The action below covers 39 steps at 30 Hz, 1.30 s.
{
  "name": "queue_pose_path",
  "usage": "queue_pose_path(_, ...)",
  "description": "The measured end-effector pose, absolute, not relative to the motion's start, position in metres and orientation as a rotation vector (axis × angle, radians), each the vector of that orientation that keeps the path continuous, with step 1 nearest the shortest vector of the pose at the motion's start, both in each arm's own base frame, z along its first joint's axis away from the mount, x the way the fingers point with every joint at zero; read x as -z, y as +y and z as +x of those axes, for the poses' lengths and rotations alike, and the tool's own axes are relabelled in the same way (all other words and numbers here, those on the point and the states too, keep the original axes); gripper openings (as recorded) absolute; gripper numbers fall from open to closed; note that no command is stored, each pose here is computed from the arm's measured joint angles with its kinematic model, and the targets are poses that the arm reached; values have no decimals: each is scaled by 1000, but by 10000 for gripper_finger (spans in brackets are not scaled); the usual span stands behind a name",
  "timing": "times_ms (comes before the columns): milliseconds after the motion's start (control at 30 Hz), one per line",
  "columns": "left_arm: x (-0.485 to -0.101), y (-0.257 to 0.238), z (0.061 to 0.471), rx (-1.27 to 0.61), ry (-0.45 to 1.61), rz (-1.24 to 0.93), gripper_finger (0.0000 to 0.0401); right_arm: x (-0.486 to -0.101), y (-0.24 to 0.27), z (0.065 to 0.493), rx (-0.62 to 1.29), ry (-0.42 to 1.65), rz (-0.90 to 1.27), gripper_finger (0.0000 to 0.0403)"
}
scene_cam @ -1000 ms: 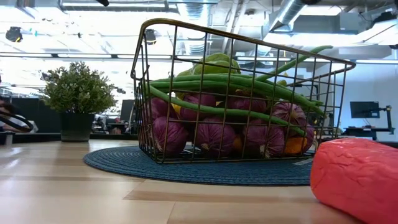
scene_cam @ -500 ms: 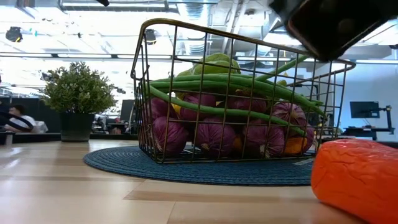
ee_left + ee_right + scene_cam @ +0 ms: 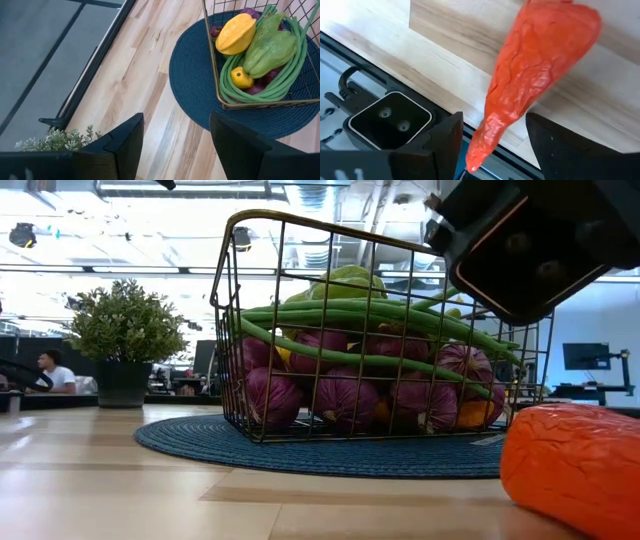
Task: Build produce basket
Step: Put the orange carrot into the gold wire basket
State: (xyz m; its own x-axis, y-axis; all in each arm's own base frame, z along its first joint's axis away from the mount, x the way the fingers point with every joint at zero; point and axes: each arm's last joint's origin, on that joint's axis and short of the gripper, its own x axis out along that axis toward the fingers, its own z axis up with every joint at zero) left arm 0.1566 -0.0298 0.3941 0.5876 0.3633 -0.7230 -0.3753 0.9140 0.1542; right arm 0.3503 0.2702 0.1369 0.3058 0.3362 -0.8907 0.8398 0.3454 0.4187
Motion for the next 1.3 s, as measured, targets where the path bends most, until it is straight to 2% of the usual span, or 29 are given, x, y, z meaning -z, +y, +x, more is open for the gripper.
queue_pose_path(167,-394,-30,157,-422,843,-20,212,-136,266,350,524,1279,1227,244)
queue_pose_path(267,-394,-30,157,-418,845,-22,212,-135,264,349,555,1288,1219,219)
queue_pose_path(367,-394,-30,157,-418,844,-22,212,-134,262,348,569,1294,1209,171)
queue_pose_path(600,-394,-30,157,-418,845,-22,212,-135,262,347,532,1302,1165,31)
queue_pose_path(900,-394,-30,157,-417,845,-23,212,-155,268,357,471,1318,1088,31)
queue_pose_path(1133,-394,-30,157,-412,848,-13,212,-231,261,363,472,1332,917,21)
queue_pose_path(1300,-394,-30,157,-410,849,-14,212,-297,246,366,470,1211,828,20)
